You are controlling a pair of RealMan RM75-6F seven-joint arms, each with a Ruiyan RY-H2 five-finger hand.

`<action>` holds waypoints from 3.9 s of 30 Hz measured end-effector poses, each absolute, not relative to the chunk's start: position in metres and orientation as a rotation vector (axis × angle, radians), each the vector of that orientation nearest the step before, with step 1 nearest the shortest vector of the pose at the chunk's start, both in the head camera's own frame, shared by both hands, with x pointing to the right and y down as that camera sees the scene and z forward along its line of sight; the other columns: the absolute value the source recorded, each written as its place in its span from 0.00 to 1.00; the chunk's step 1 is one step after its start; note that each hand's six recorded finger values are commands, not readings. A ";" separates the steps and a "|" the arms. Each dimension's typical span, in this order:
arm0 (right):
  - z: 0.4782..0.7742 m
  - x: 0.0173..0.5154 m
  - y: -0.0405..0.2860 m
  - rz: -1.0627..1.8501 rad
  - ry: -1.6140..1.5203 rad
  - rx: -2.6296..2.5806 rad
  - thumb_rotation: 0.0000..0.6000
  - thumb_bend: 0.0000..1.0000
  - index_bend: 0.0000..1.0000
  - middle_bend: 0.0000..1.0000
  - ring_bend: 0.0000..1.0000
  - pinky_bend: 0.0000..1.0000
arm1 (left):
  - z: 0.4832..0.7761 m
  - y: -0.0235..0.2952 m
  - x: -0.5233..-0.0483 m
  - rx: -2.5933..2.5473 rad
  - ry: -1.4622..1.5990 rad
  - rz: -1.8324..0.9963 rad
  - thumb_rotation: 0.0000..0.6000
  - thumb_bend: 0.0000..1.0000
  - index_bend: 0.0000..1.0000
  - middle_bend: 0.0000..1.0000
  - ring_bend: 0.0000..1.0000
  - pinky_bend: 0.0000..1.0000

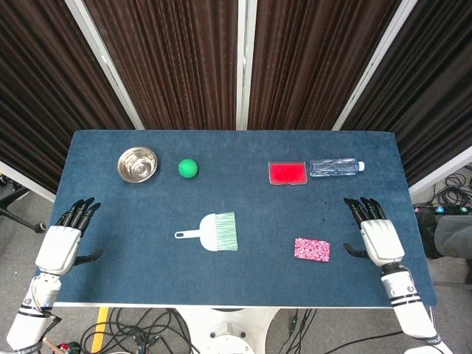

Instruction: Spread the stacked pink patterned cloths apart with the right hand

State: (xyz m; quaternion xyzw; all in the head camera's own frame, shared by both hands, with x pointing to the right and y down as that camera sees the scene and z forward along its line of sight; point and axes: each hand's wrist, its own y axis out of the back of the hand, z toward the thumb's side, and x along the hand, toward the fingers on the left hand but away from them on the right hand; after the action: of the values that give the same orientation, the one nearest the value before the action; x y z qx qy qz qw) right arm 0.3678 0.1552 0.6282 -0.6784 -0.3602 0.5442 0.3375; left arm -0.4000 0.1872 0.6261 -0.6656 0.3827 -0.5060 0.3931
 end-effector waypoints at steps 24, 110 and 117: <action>0.631 0.361 0.153 1.450 -0.876 -1.762 1.00 0.10 0.00 0.13 0.00 0.00 | 0.624 0.196 -0.398 -1.695 0.924 -1.312 1.00 0.00 0.08 0.03 0.03 0.23; 0.723 0.292 0.199 1.555 -0.514 -1.775 1.00 0.12 0.24 0.31 0.02 0.00 | 0.628 0.208 -0.419 -1.748 1.005 -1.252 1.00 0.00 0.08 0.04 0.03 0.23; 0.724 0.290 0.199 1.554 -0.514 -1.776 1.00 0.12 0.28 0.34 0.03 0.00 | 0.629 0.208 -0.420 -1.749 1.007 -1.253 1.00 0.00 0.08 0.04 0.03 0.23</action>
State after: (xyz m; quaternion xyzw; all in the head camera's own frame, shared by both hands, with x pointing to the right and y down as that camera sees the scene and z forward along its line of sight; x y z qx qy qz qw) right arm 0.2903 0.1992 0.7236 -0.6874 -0.1991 0.6013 0.3554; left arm -0.4197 0.2083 0.6287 -0.6829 0.3932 -0.4892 0.3737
